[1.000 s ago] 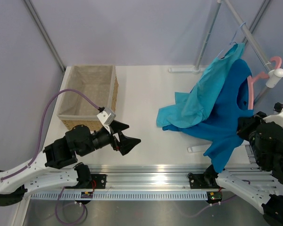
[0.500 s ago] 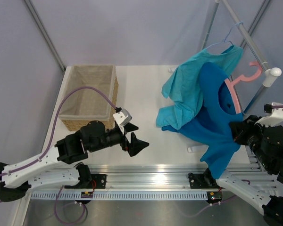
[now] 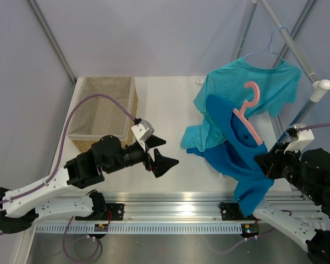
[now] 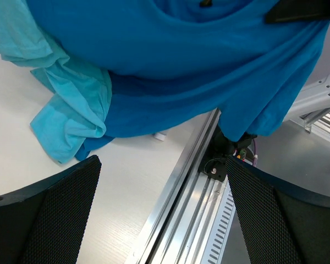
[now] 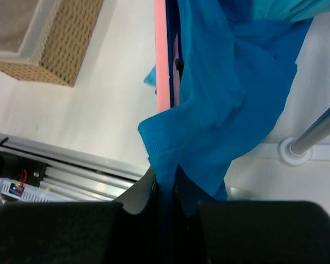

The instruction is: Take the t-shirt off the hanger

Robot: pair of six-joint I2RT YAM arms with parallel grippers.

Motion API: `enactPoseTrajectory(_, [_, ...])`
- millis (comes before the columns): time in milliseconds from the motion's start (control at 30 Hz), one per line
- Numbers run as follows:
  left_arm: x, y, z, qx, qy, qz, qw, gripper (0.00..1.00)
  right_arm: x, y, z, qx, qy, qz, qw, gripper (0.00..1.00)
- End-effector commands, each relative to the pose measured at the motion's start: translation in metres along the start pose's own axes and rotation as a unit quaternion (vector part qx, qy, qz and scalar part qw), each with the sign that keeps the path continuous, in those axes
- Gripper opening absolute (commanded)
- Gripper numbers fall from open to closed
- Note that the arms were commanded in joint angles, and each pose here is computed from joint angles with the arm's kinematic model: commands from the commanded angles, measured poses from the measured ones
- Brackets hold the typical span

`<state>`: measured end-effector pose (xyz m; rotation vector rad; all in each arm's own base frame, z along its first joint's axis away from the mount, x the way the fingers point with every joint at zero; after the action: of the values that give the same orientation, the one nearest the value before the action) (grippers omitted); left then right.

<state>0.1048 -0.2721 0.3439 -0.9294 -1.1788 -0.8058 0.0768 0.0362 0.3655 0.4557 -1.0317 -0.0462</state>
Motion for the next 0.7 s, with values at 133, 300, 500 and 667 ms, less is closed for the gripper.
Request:
enactPoseTrajectory(133, [0.030, -0.006, 0.017, -0.015, -0.059, -0.013, 0.998, 0.99, -0.008, 0.007, 0.011, 0.049, 0.013, 0.010, 0.999, 0.00])
enactPoseTrajectory(300, [0.036, -0.011, 0.026, -0.033, -0.065, -0.026, 0.997, 0.99, -0.026, 0.046, 0.022, 0.204, 0.059, 0.041, 0.976, 0.00])
enactPoseTrajectory(500, [0.046, -0.023, 0.042, -0.073, -0.076, -0.053, 0.993, 0.99, -0.044, 0.085, 0.024, 0.360, 0.097, 0.094, 0.923, 0.00])
enactPoseTrajectory(667, [0.052, -0.026, 0.051, -0.087, -0.075, -0.089, 0.989, 0.99, -0.038, 0.110, 0.033, 0.447, 0.093, 0.108, 0.883, 0.00])
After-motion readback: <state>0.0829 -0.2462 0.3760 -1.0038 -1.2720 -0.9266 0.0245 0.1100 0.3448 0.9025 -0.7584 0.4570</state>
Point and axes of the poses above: each gripper's point midway between its finger pads, its own z axis back along the fingers, its own y axis along the line the jaws close on, x = y × z, the point moved 3 cm from there along z, back along the fingers, and after that the axes turned 6 degrees about -z, right-handed, at the moved point
